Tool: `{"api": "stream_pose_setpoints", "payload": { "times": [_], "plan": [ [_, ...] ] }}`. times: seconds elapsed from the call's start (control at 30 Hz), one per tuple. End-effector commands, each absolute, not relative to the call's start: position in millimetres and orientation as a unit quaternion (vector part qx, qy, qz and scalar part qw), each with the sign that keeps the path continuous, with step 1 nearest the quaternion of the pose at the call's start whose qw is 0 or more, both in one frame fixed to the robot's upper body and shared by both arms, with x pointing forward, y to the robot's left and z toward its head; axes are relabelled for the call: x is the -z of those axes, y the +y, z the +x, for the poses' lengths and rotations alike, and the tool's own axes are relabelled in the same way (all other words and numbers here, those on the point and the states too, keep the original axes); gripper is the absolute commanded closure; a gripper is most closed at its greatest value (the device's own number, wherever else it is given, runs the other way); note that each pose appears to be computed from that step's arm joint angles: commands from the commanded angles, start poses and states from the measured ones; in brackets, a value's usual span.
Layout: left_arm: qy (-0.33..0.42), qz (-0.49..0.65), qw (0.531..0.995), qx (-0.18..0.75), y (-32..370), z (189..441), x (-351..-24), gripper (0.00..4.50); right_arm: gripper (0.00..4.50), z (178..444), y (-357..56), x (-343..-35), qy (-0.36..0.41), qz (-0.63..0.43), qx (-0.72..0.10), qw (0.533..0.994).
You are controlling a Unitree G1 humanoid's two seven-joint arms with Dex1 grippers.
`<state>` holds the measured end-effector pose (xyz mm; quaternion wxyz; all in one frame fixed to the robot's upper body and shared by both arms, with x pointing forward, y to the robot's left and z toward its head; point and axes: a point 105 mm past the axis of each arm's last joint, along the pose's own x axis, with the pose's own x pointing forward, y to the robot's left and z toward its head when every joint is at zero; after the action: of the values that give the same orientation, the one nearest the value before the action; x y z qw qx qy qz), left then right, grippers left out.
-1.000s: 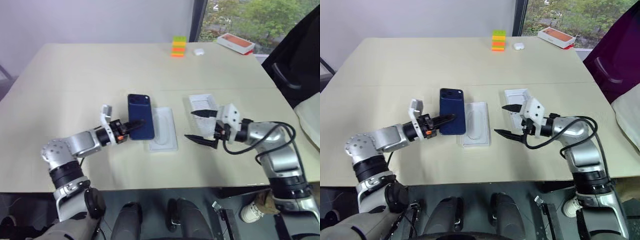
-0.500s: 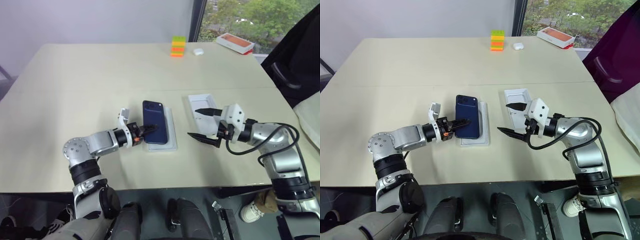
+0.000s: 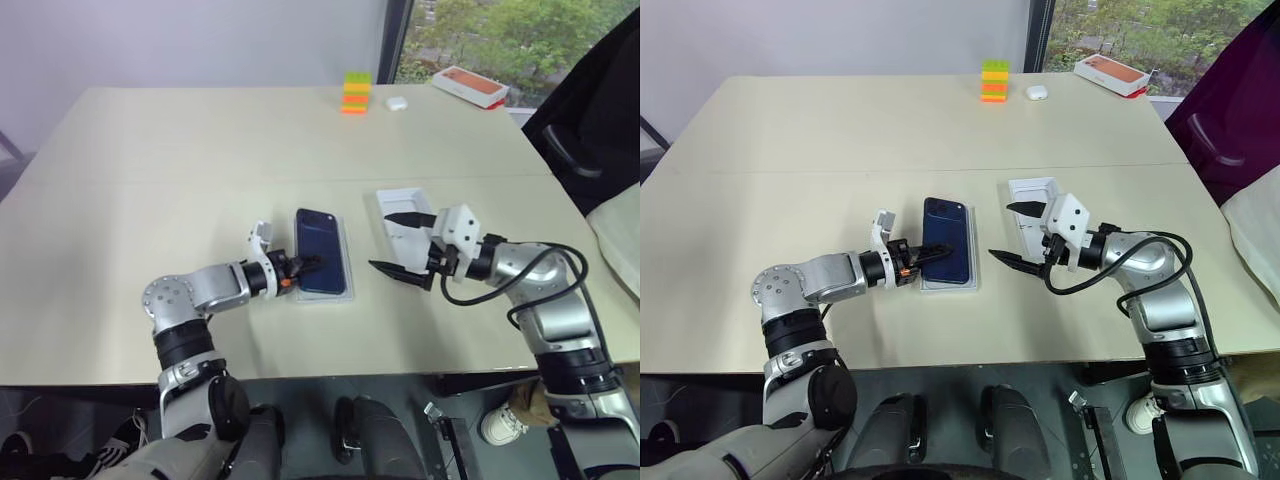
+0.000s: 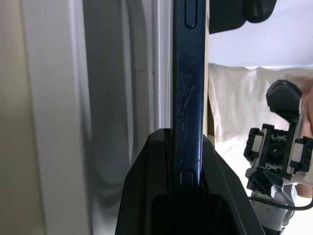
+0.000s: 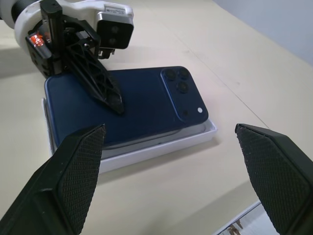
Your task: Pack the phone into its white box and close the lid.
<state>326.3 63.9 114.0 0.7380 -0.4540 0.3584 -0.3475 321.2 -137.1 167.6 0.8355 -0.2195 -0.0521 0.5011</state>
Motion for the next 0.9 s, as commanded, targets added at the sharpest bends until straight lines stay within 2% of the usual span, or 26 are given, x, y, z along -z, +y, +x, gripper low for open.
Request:
{"api": "stream_pose_setpoints", "payload": {
  "times": [0.03,0.13,0.3,0.7,0.9],
  "plan": [
    [0.347,-0.445,0.743,0.36,58.8,328.9,-123.8,3.9,0.02,321.6,-132.8,-178.3,-0.077,-0.228,-0.499,0.832],
    [0.346,-0.447,0.743,0.359,58.3,329.7,-124.8,2.81,0.0,321.8,-131.9,-178.0,-0.077,-0.229,-0.499,0.832],
    [0.351,-0.428,0.752,0.357,58.5,328.9,-123.7,0.39,0.0,322.2,-131.5,-175.4,-0.073,-0.232,-0.499,0.832],
    [0.341,-0.372,0.773,0.384,63.7,322.1,-136.8,0.39,0.0,323.4,-126.6,-173.5,-0.072,-0.233,-0.503,0.829],
    [0.331,-0.333,0.799,0.376,77.5,324.9,-144.7,0.39,0.0,323.0,-123.0,-171.5,-0.071,-0.23,-0.507,0.827]
  ]
}}
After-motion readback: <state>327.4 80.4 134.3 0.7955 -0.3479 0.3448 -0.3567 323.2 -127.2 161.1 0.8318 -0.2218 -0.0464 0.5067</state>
